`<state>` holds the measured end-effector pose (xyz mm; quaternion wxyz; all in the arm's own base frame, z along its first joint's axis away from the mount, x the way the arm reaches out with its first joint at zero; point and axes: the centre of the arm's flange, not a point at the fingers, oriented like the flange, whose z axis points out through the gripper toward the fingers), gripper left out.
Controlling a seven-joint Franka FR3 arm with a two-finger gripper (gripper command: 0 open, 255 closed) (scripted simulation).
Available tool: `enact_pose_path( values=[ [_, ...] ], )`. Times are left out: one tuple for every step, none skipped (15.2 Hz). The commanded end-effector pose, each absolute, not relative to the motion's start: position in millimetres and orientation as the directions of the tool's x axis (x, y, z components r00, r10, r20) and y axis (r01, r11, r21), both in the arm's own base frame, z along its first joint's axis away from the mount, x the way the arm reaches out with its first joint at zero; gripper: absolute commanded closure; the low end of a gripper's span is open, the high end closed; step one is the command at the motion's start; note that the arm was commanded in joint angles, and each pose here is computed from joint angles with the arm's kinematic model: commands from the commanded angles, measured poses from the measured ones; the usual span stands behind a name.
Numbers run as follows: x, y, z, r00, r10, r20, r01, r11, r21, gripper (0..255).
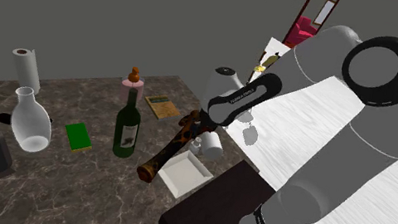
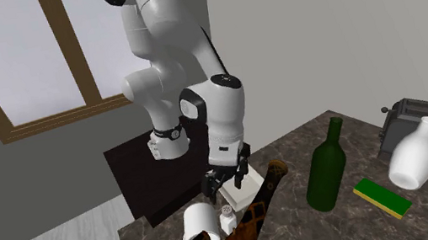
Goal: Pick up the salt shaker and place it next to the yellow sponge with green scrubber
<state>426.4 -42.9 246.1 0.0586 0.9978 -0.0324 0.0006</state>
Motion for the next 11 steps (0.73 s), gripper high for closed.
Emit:
enact_pose_path(
  values=[
    [430.6, -48.8, 227.9, 0.998, -0.062, -0.004, -0.061, -0.991, 0.117, 0],
    [430.5, -49.4, 222.6, 0.998, -0.062, -0.004, -0.061, -0.991, 0.117, 0],
    [430.5, -50.0, 217.4, 0.998, -0.062, -0.004, -0.061, -0.991, 0.117, 0],
    [430.4, -50.6, 212.1, 0.998, -0.062, -0.004, -0.061, -0.991, 0.117, 0],
    [430.4, -51.3, 206.9, 0.998, -0.062, -0.004, -0.061, -0.991, 0.117, 0],
    [430.3, -51.9, 201.7, 0.998, -0.062, -0.004, -0.061, -0.991, 0.117, 0],
    [430.2, -52.5, 196.4, 0.998, -0.062, -0.004, -0.061, -0.991, 0.117, 0],
    [430.2, -53.4, 188.1, 0.998, -0.062, -0.004, -0.061, -0.991, 0.117, 0],
    [430.2, -53.4, 188.1, 0.998, -0.062, -0.004, -0.061, -0.991, 0.117, 0],
    [430.1, -53.4, 188.1, 0.998, -0.062, -0.004, -0.061, -0.991, 0.117, 0],
    [430.2, -53.4, 188.1, 0.998, -0.062, -0.004, -0.061, -0.991, 0.117, 0]
  ],
)
